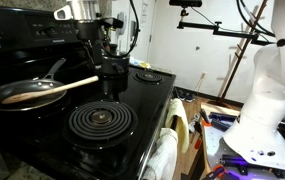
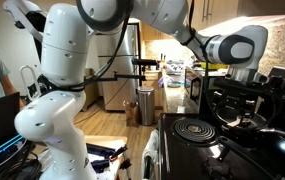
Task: Remove the wooden spoon from the pen and put it on the counter
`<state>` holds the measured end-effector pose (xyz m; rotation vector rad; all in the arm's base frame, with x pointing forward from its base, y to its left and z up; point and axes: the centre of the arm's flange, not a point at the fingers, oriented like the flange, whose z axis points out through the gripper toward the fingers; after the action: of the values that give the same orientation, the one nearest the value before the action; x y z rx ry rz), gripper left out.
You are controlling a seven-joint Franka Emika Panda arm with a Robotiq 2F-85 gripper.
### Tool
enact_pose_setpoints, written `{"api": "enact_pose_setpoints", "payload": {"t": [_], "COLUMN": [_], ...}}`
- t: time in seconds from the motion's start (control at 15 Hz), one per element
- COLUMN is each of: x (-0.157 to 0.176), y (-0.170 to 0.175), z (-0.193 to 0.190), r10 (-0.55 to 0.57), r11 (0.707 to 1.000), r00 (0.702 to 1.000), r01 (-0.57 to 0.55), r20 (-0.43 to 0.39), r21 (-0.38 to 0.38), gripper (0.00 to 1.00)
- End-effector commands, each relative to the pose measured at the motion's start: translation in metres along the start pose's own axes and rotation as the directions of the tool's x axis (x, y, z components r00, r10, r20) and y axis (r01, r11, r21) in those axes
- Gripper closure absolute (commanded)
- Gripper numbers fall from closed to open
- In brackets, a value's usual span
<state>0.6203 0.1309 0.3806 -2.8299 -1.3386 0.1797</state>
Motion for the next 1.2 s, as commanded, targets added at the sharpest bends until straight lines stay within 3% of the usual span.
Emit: {"api": "enact_pose_setpoints", "payload": {"t": [0.0, 0.6, 0.67, 0.8, 1.13], "x": [0.015, 0.035, 0.037, 0.039, 0.037], "y": [0.014, 0.019, 0.019, 0.019, 0.022], "z": [0.02, 0.046, 0.047, 0.045, 0.04], "r10": [-0.009, -0.008, -0.006, -0.004, 0.025], "r11": [0.999, 0.999, 0.999, 0.999, 0.999], "r00": [1.0, 1.0, 1.0, 1.0, 0.999], "r01": [0.009, 0.007, 0.005, 0.003, -0.027], "r20": [0.012, -0.022, -0.026, -0.03, -0.044], "r21": [-0.043, -0.033, -0.034, -0.034, -0.043], "gripper": [0.0, 0.0, 0.25, 0.33, 0.67]}}
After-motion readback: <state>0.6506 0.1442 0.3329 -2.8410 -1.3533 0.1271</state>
